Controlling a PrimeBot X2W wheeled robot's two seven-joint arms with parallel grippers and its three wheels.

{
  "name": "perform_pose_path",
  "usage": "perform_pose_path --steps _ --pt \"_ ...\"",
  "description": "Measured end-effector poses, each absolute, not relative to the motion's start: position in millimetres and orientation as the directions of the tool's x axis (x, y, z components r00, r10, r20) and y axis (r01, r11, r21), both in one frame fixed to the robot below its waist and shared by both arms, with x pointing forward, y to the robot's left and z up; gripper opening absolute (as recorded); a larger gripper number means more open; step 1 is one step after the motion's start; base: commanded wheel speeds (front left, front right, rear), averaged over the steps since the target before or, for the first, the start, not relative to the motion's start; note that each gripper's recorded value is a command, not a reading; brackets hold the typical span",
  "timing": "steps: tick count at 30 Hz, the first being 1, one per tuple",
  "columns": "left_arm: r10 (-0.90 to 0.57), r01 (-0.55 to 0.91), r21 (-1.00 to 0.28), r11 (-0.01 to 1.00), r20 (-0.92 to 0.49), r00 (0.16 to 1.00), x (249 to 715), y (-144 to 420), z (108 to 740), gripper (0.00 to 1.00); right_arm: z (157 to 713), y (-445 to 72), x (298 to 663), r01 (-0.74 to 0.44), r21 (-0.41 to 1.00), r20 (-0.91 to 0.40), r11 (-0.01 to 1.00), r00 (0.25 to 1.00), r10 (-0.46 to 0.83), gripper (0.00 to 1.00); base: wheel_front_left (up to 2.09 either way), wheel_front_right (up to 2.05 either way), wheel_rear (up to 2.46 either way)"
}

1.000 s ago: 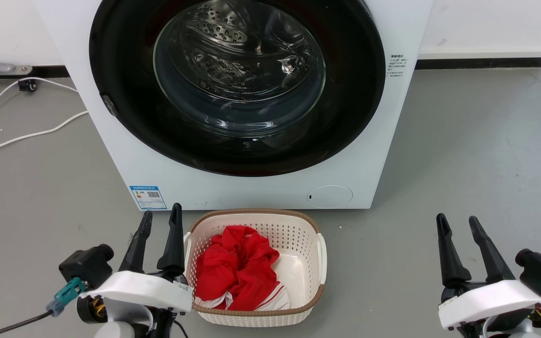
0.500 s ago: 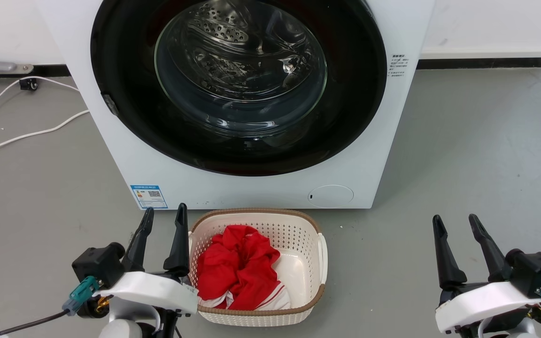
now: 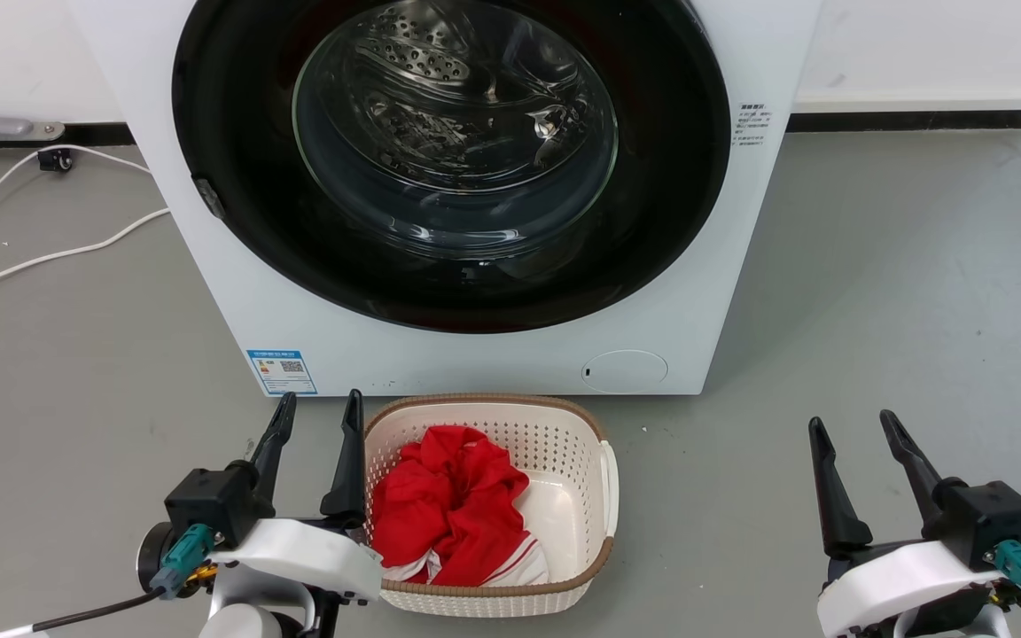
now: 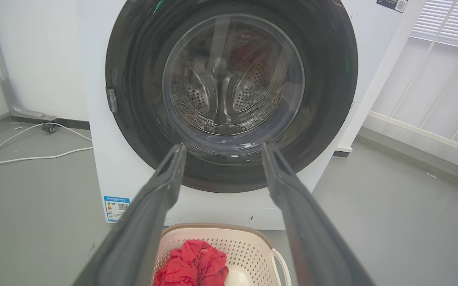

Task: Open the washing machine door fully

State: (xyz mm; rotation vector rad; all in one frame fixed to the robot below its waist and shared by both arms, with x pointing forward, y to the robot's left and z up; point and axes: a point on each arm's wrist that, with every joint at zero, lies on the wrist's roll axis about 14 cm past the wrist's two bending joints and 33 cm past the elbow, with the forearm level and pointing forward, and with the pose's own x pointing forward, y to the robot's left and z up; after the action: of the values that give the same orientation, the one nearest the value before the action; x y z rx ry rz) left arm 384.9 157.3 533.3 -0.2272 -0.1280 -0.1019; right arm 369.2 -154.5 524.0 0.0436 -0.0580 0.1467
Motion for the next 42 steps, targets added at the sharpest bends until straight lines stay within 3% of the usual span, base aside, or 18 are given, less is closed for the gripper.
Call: perform_pose_path --steps 25,42 --pt "-0.112 0.122 -0.059 0.991 0.15 0.982 382.5 152.3 531.8 1.0 531.6 -149.6 369.2 -0.161 -0.097 0.1 0.982 0.98 0.171 1.0 0.0 0.0 0.0" --pt "-0.099 0.109 -0.066 0.992 0.133 0.986 382.3 154.3 525.8 1.0 528.0 -152.3 369.7 -0.155 -0.051 0.096 0.987 0.983 0.159 1.0 0.0 0.0 0.0"
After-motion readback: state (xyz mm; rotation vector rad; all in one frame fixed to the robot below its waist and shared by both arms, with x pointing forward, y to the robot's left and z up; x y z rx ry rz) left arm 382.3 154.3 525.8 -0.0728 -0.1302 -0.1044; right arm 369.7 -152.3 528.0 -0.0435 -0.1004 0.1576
